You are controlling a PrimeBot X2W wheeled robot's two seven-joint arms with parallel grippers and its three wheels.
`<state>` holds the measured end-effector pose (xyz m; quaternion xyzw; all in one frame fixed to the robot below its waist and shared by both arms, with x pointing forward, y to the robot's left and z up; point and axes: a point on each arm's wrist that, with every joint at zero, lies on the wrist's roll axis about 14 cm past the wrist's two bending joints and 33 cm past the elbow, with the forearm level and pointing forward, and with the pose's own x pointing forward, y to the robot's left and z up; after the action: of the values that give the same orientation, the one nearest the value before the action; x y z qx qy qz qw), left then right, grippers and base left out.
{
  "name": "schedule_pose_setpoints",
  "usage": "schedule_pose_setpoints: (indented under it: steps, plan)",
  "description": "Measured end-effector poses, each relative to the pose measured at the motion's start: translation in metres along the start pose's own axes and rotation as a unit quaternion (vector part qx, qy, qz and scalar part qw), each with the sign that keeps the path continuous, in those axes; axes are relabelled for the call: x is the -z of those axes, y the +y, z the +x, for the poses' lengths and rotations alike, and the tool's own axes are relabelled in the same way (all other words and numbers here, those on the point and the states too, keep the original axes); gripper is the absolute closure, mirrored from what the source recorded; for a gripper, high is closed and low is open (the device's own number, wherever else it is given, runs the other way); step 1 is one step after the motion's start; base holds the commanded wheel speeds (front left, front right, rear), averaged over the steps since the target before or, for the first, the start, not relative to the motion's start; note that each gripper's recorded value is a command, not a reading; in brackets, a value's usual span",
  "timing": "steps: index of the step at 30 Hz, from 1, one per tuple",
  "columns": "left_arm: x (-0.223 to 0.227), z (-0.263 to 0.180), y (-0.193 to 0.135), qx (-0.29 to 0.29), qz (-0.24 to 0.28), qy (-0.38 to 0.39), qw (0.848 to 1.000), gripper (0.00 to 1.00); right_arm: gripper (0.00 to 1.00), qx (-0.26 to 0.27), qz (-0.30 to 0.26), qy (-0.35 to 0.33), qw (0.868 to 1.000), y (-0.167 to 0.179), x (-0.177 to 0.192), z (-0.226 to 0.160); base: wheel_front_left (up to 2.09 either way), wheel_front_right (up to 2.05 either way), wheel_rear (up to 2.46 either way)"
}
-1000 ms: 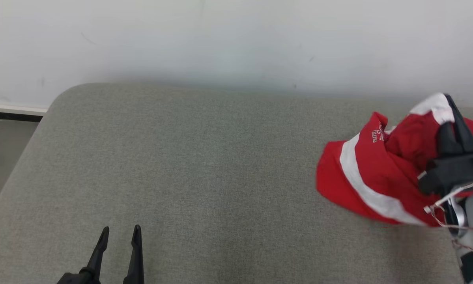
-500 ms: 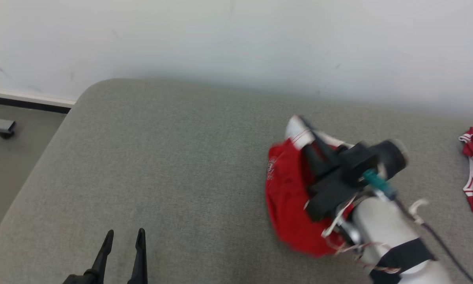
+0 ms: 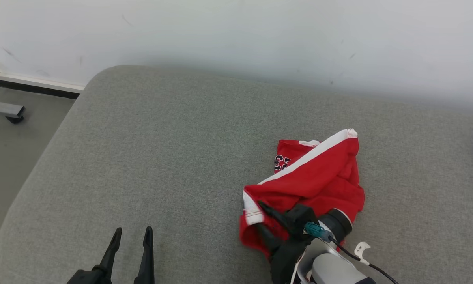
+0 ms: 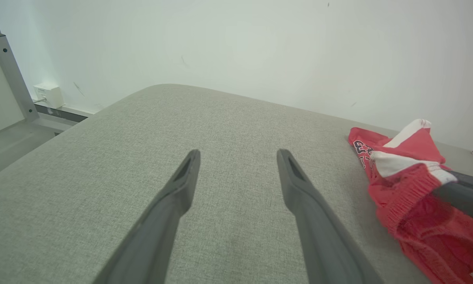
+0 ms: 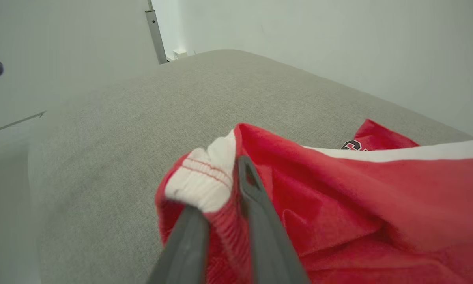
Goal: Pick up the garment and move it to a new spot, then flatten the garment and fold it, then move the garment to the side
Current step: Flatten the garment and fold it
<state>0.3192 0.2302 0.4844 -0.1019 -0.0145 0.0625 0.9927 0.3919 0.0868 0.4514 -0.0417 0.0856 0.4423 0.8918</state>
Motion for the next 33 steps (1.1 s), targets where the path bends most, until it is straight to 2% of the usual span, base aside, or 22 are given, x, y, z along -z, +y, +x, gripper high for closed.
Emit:
schedule_pose_setpoints:
  steps: [6,10,19,24,33]
  plan:
    - [0.000,0.001,-0.002,0.005,-0.001,0.000,1.000,0.00,0.00,0.015,0.006,0.002,1.000,-0.009,-0.001,-0.004,0.00,0.00,0.00]
    - [-0.001,0.003,-0.007,0.012,-0.003,-0.003,1.000,0.00,0.00,0.031,0.009,-0.021,0.999,-0.015,-0.012,-0.012,0.00,0.00,0.00]
    - [-0.007,0.006,-0.012,0.026,0.000,-0.013,1.000,0.00,0.00,0.106,0.030,-0.070,0.991,-0.048,-0.017,-0.067,0.00,0.00,0.00]
    - [-0.011,0.009,-0.020,0.040,0.005,-0.019,0.999,0.00,0.00,0.178,0.038,-0.112,0.977,-0.082,-0.030,-0.108,0.00,0.00,0.00]
    - [-0.012,0.015,-0.035,0.064,0.010,-0.022,0.998,0.00,0.00,0.302,0.039,-0.157,0.939,-0.124,-0.038,-0.182,0.00,0.00,0.00]
